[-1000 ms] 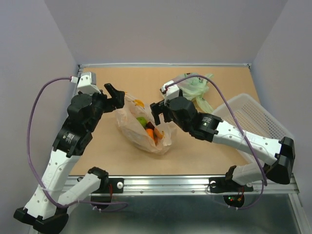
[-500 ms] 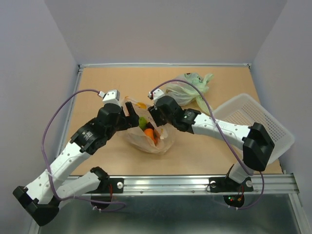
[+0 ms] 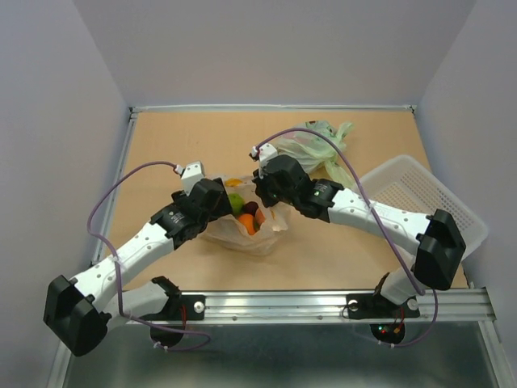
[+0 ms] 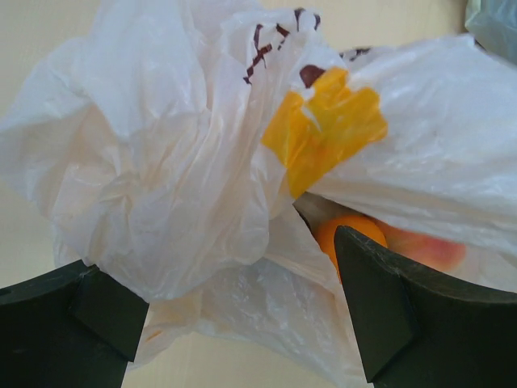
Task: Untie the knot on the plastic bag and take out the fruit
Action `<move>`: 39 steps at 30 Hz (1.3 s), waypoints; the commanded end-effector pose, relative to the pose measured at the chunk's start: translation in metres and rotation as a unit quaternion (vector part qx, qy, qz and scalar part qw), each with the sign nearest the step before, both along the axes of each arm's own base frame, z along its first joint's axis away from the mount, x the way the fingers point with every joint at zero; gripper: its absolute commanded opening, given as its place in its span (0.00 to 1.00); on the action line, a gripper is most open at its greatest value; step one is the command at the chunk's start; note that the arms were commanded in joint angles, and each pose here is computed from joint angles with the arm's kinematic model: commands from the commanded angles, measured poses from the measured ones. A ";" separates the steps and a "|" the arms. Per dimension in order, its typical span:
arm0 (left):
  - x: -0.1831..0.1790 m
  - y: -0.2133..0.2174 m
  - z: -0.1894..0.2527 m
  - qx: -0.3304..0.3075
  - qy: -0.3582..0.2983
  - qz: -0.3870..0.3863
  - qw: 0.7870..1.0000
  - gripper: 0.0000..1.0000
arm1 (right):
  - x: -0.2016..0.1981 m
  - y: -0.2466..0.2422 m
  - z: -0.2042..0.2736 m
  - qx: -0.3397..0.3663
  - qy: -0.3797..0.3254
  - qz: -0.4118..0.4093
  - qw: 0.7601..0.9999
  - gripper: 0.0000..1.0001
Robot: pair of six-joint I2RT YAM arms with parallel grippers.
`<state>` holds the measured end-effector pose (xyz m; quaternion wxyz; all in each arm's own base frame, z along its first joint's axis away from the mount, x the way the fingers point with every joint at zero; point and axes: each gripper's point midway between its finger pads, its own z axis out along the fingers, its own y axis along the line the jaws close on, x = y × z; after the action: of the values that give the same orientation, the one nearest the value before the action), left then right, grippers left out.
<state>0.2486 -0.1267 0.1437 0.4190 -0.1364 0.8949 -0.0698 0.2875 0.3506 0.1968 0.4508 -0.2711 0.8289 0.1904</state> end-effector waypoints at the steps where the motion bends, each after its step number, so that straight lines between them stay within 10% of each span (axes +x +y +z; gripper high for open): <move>1: 0.021 0.004 0.000 0.003 -0.037 0.048 0.998 0.99 | -0.008 0.010 0.026 0.045 -0.004 0.020 0.999 0.00; 13: 0.038 0.013 -0.049 0.050 -0.013 0.103 0.993 0.79 | -0.020 -0.001 0.037 0.067 -0.004 0.021 0.998 0.01; 18: 0.035 0.013 -0.067 0.063 0.010 0.100 0.993 0.46 | -0.015 -0.009 0.035 0.062 -0.009 -0.005 0.998 0.00; 22: 0.034 0.013 -0.062 0.062 0.004 0.091 0.994 0.00 | 0.004 -0.031 0.025 0.035 -0.027 -0.065 0.997 0.01; 31: 0.022 0.010 -0.009 0.024 -0.048 0.026 0.998 0.00 | 0.106 -0.155 -0.026 0.024 0.026 -0.267 0.963 0.01; 39: -0.010 0.018 0.023 -0.025 -0.062 -0.008 0.998 0.00 | 0.133 -0.161 -0.041 0.038 0.050 -0.300 0.952 0.01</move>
<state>0.2580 -0.1603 0.1806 0.4760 -0.1231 0.8487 -0.1947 0.3762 0.2503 0.1426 0.4067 -0.0774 0.8923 0.1801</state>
